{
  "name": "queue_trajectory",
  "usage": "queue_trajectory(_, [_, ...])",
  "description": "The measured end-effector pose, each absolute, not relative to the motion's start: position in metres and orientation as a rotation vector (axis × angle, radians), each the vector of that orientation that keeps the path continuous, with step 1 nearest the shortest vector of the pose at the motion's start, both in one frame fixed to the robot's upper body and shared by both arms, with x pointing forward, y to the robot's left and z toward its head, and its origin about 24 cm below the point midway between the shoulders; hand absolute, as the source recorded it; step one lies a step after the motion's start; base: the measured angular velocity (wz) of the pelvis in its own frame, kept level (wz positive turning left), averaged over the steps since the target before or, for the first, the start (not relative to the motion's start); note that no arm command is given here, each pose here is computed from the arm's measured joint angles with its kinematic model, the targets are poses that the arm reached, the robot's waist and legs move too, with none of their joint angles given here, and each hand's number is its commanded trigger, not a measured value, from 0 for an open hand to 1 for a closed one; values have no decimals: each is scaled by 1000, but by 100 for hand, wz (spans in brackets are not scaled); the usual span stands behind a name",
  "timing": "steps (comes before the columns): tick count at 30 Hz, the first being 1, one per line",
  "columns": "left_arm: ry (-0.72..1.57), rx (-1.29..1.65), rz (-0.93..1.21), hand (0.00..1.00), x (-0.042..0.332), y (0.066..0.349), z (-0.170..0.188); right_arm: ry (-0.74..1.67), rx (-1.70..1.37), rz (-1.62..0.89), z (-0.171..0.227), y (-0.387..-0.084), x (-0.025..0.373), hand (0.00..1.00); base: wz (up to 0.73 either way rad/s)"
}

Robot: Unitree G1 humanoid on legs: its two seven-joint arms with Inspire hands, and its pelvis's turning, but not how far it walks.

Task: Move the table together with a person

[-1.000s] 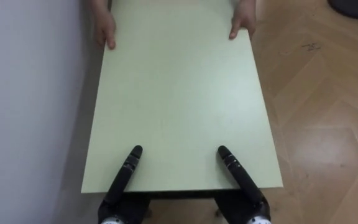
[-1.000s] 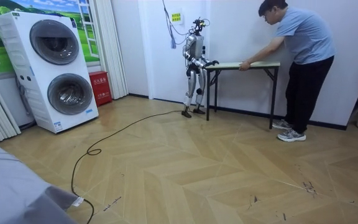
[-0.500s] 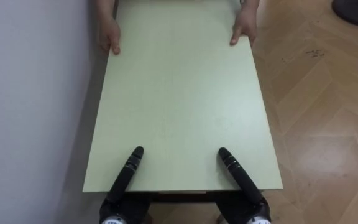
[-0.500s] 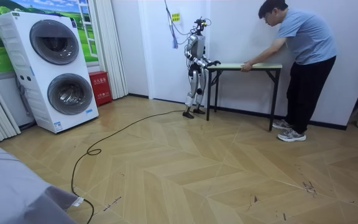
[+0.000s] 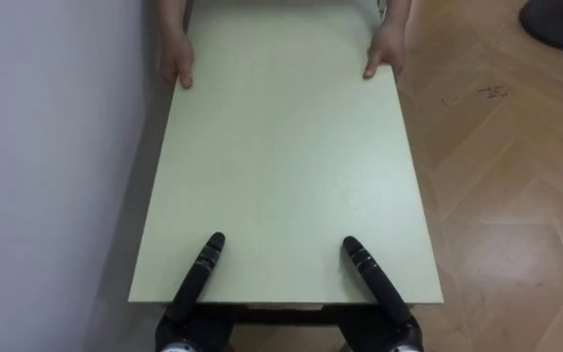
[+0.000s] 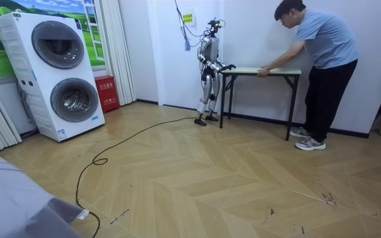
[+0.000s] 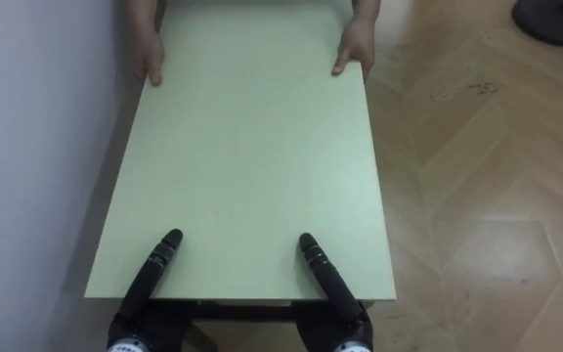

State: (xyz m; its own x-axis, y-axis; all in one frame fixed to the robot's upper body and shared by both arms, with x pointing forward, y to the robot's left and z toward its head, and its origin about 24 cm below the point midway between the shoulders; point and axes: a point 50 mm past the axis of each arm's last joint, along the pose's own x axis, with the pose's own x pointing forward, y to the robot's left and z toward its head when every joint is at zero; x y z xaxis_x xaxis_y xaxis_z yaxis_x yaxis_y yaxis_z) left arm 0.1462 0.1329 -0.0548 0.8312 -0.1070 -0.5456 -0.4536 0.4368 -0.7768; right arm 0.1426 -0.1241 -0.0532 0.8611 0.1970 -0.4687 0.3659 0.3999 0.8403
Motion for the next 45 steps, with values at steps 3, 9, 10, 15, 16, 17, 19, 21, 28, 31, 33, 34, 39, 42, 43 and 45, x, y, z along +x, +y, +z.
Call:
queue_trajectory(3, [579, -1102, 231, 100, 146, 134, -56, 556, 1169, -116, -54, -124, 143, 100, -2])
queue_trajectory(9, [612, -1083, 256, 100, 144, 132, -65, 573, 1163, -141, -60, -124, 142, 100, 1])
queue_trajectory(10, [610, -1075, 260, 92, 144, 134, -66, 576, 1162, -148, -61, -124, 141, 100, -7])
queue_trajectory(15, [624, -1055, 272, 0, 143, 136, -70, 597, 1167, -167, -67, -123, 139, 0, -1])
queue_trajectory(16, [626, -1055, 270, 0, 144, 135, -71, 597, 1166, -171, -68, -123, 140, 0, 0])
queue_trajectory(17, [622, -1053, 261, 0, 143, 136, -72, 596, 1166, -167, -69, -124, 140, 0, 0])
queue_trajectory(19, [604, -1016, 213, 0, 140, 140, -77, 584, 1165, -137, -71, -124, 142, 0, -7])
queue_trajectory(21, [613, -844, 119, 0, 139, 147, -85, 566, 1135, -79, -79, -127, 143, 0, -6])
queue_trajectory(28, [623, -683, 8, 0, 141, 154, -93, 608, 995, 26, -99, -142, 138, 0, 0])
queue_trajectory(31, [625, -676, -10, 0, 142, 154, -96, 618, 980, 37, -103, -148, 135, 0, 0])
queue_trajectory(33, [622, -675, -18, 0, 142, 155, -98, 623, 976, 41, -103, -150, 135, 0, 0])
queue_trajectory(34, [623, -674, -18, 0, 142, 155, -99, 625, 978, 43, -103, -151, 134, 0, 0])
queue_trajectory(39, [625, -672, -27, 0, 140, 157, -103, 637, 985, 25, -109, -155, 130, 0, 0])
queue_trajectory(42, [625, -678, -38, 0, 139, 158, -105, 638, 985, 17, -110, -157, 129, 0, 0])
queue_trajectory(43, [624, -680, -40, 0, 139, 159, -106, 637, 985, 20, -110, -157, 130, 0, 0])
queue_trajectory(45, [621, -683, -38, 0, 139, 161, -106, 639, 987, 21, -110, -157, 130, 0, 0])
